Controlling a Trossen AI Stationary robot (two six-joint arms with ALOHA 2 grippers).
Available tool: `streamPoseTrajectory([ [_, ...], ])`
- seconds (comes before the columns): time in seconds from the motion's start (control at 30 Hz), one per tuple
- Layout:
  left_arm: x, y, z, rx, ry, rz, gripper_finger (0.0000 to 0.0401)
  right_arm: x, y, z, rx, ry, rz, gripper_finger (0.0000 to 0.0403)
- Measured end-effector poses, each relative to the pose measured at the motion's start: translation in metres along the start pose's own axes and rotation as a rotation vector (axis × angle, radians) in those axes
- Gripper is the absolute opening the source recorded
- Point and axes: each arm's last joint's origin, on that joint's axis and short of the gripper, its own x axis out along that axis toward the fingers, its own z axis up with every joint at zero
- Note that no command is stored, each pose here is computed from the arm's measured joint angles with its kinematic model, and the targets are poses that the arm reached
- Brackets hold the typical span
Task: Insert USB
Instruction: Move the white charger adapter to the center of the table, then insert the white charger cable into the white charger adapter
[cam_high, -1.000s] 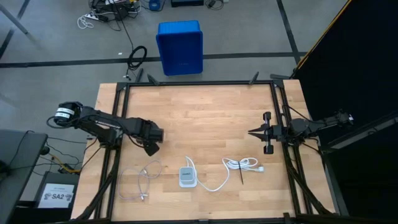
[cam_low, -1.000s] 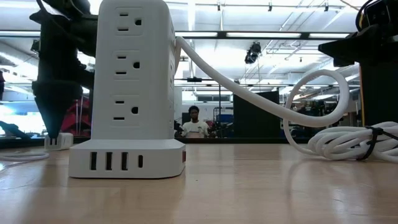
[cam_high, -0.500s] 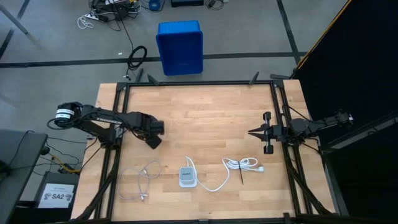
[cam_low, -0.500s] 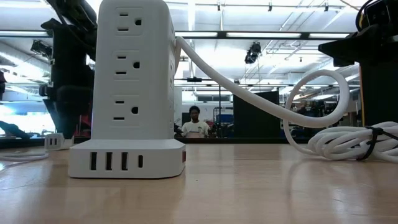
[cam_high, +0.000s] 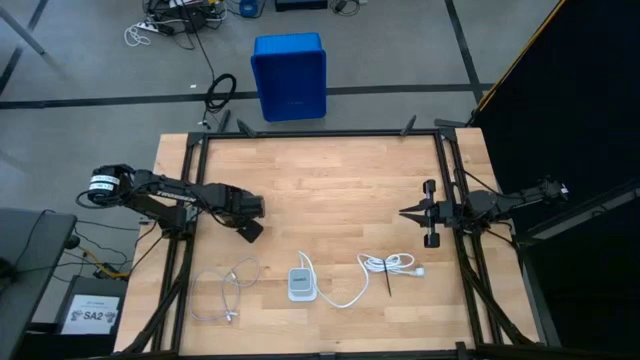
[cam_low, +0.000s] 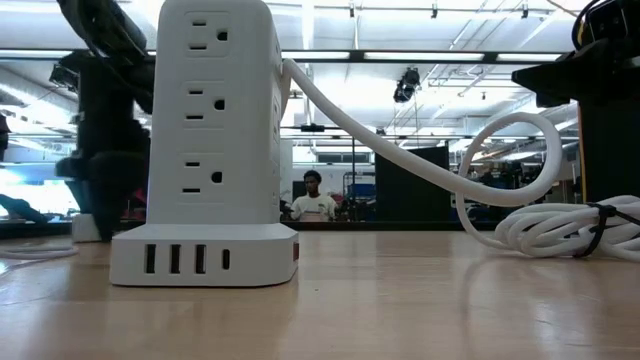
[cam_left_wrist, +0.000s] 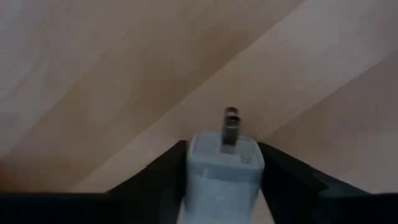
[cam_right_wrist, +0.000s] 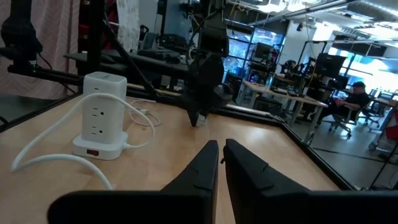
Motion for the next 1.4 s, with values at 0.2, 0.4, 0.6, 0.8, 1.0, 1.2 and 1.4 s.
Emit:
streamPoseTrajectory([
  [0.2,0.0,-0.015,0.014,0.079,-0.077,-0.1,0.0126,0.0,0.0,0.0,0.0,0.0,0.0,0.0008],
  [0.4,-0.017,-0.044,0.047,0.227,-0.216,-0.16,0.0126,0.0,0.0,0.0,0.0,-0.003,0.0,0.0005],
  [0.6,-0.033,-0.079,0.096,0.375,-0.317,-0.177,0.0126,0.0,0.0,0.001,0.001,-0.006,-0.001,0.0008],
  [0.8,-0.024,-0.12,0.142,0.548,-0.293,-0.161,0.0126,0.0,0.0,0.001,0.002,-0.006,-0.001,0.0006],
  [1.0,-0.01,-0.148,0.168,0.652,-0.22,-0.116,0.0216,0.0,0.0,0.001,0.003,-0.01,-0.002,0.0006],
  [1.2,-0.02,-0.164,0.178,0.692,-0.273,-0.123,0.0298,0.0,0.0,0.001,0.003,-0.012,-0.003,0.0008],
  [1.4,-0.07,-0.162,0.184,0.711,-0.265,-0.054,0.0295,0.0,0.0,0.001,0.003,-0.012,-0.002,0.0005],
])
